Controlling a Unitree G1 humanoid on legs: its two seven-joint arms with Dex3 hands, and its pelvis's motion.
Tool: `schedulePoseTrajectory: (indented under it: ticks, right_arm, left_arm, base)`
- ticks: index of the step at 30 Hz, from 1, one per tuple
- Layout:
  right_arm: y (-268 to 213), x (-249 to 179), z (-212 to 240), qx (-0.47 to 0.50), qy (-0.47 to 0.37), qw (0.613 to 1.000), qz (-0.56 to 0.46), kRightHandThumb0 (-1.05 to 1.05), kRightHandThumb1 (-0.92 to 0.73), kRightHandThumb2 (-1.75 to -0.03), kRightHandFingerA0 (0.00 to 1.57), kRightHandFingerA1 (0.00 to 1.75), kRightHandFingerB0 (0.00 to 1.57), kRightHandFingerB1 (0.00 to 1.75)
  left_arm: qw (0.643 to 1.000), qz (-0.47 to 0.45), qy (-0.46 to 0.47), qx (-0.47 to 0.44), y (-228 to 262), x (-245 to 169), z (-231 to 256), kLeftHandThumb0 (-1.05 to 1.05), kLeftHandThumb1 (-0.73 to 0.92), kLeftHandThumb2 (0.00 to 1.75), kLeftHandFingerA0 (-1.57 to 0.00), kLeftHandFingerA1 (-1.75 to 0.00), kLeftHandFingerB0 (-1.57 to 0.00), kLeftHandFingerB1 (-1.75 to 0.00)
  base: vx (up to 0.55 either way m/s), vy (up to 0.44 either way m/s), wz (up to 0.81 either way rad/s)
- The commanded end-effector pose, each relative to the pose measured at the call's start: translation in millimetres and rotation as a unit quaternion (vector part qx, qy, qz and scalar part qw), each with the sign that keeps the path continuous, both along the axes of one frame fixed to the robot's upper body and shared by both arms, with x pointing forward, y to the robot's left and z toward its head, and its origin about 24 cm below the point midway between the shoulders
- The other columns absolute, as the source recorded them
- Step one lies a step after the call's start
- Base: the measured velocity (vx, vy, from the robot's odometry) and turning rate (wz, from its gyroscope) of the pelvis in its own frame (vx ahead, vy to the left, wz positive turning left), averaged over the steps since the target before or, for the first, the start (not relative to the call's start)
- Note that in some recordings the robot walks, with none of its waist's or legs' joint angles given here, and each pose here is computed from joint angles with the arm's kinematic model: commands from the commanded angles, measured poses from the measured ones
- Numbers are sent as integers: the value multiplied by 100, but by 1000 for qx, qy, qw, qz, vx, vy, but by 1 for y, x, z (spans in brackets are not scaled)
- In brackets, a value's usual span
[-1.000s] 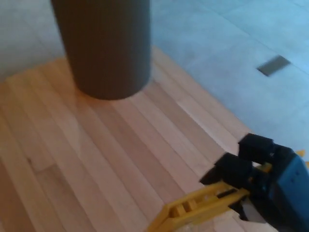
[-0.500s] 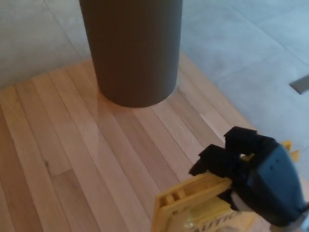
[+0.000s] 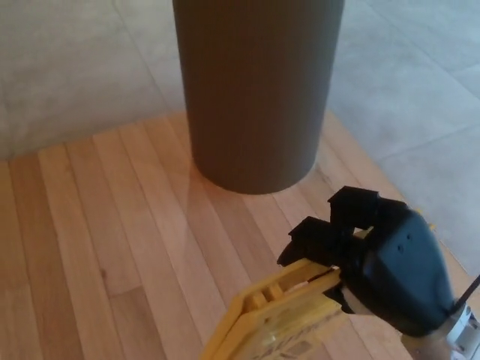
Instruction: The robot uses its right hand to pick up a caution sign board kept on the stair and turn around and walk towards a pillar and place the sign against it
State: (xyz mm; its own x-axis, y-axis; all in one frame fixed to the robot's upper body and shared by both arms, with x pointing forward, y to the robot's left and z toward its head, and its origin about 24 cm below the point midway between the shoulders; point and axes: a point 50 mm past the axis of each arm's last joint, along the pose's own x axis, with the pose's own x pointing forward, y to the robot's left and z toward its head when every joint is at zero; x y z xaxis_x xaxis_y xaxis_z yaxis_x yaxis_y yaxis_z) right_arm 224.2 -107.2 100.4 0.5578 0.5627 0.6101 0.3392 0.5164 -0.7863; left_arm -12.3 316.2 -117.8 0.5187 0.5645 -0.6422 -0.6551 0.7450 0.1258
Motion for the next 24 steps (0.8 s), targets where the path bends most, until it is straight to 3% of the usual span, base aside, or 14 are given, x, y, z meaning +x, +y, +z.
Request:
schedulePoseTrajectory:
  ticks: [1,8,9,10,11,12,16,17,18,19,24]
  right_arm:
    - [-10,9,15,43,-43,998,-24,-11,-50,-102,102,159,91,106]
    - [-15,14,15,36,-46,998,-37,-11,-49,-103,102,158,90,105]
    - [-19,22,16,31,-51,997,-50,-11,-50,-102,102,154,92,106]
    - [-19,23,17,30,-50,997,-52,-12,-50,-109,121,127,92,100]
    - [-20,25,17,28,-48,997,-55,-12,-50,-109,121,127,92,100]
    - [-21,26,17,27,-49,997,-55,-12,-51,-101,101,151,90,107]
    - [-22,30,16,23,-48,997,-61,-13,-51,-100,99,152,89,108]
    - [-23,32,15,18,-45,996,-68,-15,-50,-108,118,125,90,100]
    - [-23,34,15,12,-42,996,-77,-15,-50,-108,118,125,90,100]
    - [-24,36,14,13,-41,996,-79,-16,-54,-98,100,154,90,107]
    - [-31,40,10,3,-30,995,-98,-15,-55,-97,96,153,87,105]
  left_arm:
    - [1000,-6,-16,21,3,3,4,-43,44,62,-112,-73,-96,-66]
    - [1000,4,-24,12,2,5,3,-41,43,63,-115,-73,-99,-66]
    - [1000,-2,-18,23,2,6,4,-42,42,68,-111,-74,-96,-67]
    - [1000,-2,-21,22,2,6,4,-40,42,68,-111,-75,-96,-68]
    - [1000,-1,-24,20,1,6,4,-40,42,68,-111,-75,-96,-68]
    - [1000,-1,-21,19,1,5,3,-39,42,68,-113,-75,-97,-68]
    - [1000,-2,-19,19,0,4,3,-40,43,67,-112,-75,-98,-68]
    - [1000,-3,-17,20,-1,3,3,-39,43,69,-109,-75,-95,-67]
    - [1000,-3,-16,22,-2,2,3,-39,43,69,-109,-75,-95,-67]
    - [1000,1,-18,19,-2,2,2,-38,43,68,-111,-75,-96,-67]
    - [1000,3,-21,15,-3,2,2,-40,44,66,-111,-75,-97,-67]
  base:
    - [279,-276,37]
    - [178,-120,-1]
    - [113,8,-16]
    - [114,21,-9]
    - [114,26,-10]
    - [120,31,-21]
    - [210,174,20]
    - [132,169,12]
    - [133,135,2]
    - [128,116,6]
    - [86,31,-2]
